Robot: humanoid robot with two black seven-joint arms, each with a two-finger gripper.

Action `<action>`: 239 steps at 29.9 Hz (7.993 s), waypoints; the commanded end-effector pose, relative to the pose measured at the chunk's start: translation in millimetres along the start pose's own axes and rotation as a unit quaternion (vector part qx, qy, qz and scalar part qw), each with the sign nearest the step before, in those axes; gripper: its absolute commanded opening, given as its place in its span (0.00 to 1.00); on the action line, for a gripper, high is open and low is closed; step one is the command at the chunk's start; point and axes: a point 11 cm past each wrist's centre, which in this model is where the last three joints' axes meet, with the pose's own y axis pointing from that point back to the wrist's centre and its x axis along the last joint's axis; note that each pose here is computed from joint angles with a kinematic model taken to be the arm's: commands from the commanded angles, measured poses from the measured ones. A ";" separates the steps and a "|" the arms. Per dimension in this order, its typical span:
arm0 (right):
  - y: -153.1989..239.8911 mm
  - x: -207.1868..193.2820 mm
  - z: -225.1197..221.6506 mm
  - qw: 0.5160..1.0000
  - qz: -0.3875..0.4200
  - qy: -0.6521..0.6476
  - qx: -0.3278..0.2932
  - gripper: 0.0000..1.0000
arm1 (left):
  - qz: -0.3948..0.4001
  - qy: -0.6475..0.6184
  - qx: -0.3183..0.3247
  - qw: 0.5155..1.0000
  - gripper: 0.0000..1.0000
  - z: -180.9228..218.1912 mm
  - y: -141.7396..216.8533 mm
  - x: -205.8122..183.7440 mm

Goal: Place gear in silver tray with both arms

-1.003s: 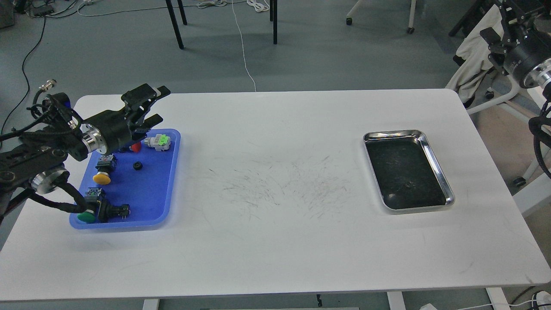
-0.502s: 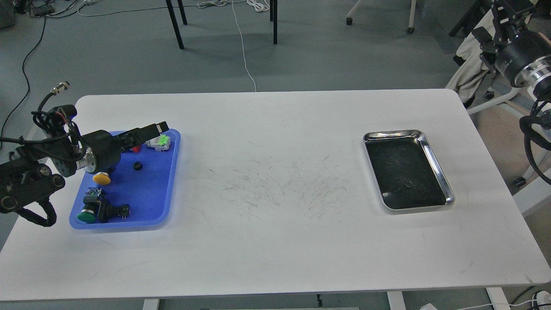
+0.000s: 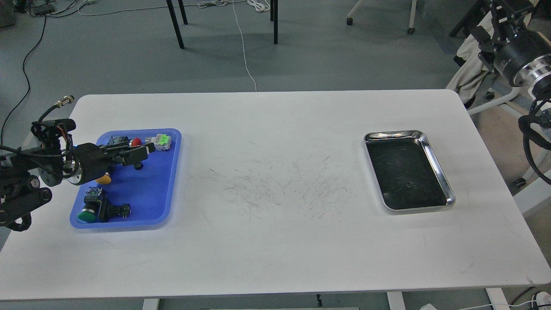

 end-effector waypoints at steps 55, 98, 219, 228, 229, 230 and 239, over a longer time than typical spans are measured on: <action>0.9 0.0 0.7 1.000 -0.002 0.002 -0.002 0.90 | -0.052 -0.062 0.064 0.995 0.32 -23.6 -32.3 -44.1; 2.5 0.1 6.3 1.000 -0.003 0.008 -0.008 0.91 | 0.063 0.056 0.027 0.996 0.07 1.9 -19.1 78.0; -3.5 -9.0 40.4 0.995 0.056 -0.073 -0.026 0.95 | -0.109 0.054 -0.305 0.945 0.43 321.7 -136.8 -82.7; -3.1 -9.4 41.4 0.996 0.055 -0.071 -0.027 0.95 | -0.102 0.065 -0.305 0.945 0.52 322.7 -137.5 -77.8; -3.5 -10.1 40.5 0.996 0.053 -0.069 -0.026 0.95 | -0.102 0.066 -0.305 0.945 0.53 322.6 -137.6 -77.1; -3.5 -10.0 40.5 0.996 0.051 -0.065 -0.026 0.95 | -0.101 0.066 -0.304 0.945 0.54 322.1 -137.9 -75.8; -10.6 -26.3 33.5 1.000 0.005 -0.012 -0.025 0.95 | -0.025 0.112 -0.291 0.950 0.76 312.2 -145.7 -22.3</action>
